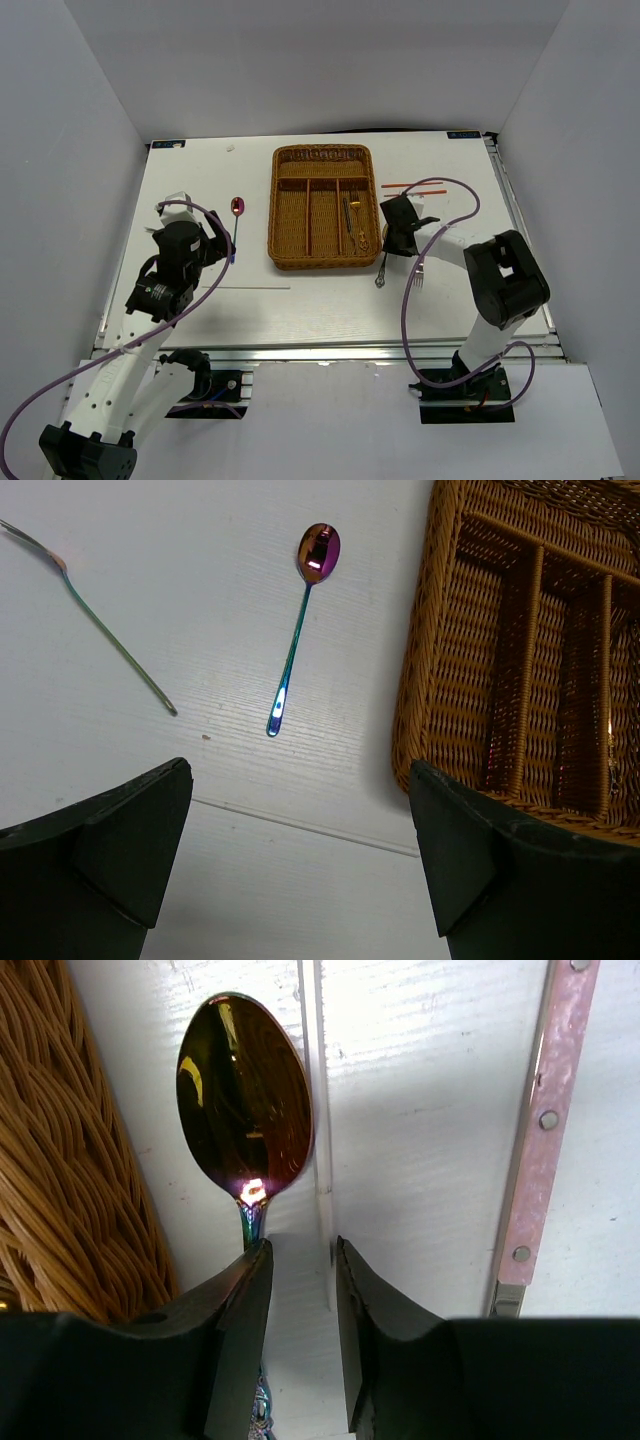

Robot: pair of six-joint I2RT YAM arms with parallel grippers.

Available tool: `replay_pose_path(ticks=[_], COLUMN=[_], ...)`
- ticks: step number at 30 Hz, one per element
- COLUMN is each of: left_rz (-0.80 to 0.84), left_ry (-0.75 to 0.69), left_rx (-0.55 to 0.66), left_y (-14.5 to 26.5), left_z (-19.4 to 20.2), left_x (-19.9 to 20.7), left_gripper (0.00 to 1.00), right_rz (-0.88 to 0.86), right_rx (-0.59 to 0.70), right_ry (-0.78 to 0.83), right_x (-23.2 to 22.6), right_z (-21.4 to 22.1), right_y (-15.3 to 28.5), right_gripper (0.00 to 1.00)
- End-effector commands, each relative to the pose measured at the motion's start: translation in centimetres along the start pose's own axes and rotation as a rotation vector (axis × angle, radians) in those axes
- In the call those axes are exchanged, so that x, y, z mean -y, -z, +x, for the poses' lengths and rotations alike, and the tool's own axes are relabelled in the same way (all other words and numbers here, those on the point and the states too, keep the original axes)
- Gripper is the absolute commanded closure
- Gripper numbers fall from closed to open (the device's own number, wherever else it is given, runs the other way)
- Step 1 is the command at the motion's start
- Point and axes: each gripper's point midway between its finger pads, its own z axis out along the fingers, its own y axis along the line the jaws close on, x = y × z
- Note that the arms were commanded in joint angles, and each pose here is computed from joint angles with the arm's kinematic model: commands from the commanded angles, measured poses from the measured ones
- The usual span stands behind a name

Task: Sort the eating utensils into containers

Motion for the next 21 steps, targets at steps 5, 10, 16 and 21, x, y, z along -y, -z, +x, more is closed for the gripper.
replay_pose_path(ticks=[5, 10, 16, 21], left_rz=[-0.001, 0.000, 0.001, 0.003], left_ry=[-0.005, -0.007, -0.005, -0.007], left_rx=[-0.006, -0.008, -0.006, -0.011], left_y=[0.0, 0.0, 0.0, -0.1], left_z=[0.2, 0.2, 0.1, 0.3], left_x=[0.1, 0.1, 0.1, 0.2], left_gripper=[0.02, 0.02, 0.02, 0.02], right_rz=[-0.057, -0.098, -0.088, -0.097], right_rx=[0.075, 0.077, 0.025, 0.005], right_ry=[-0.107, -0.112, -0.094, -0.092], right_x=[0.1, -0.6, -0.9, -1.4], right_z=[-1.1, -1.7, -0.8, -0.3], right_y=[3.0, 4.1, 2.9, 2.1], right_gripper=[0.61, 0.61, 0.62, 0.64])
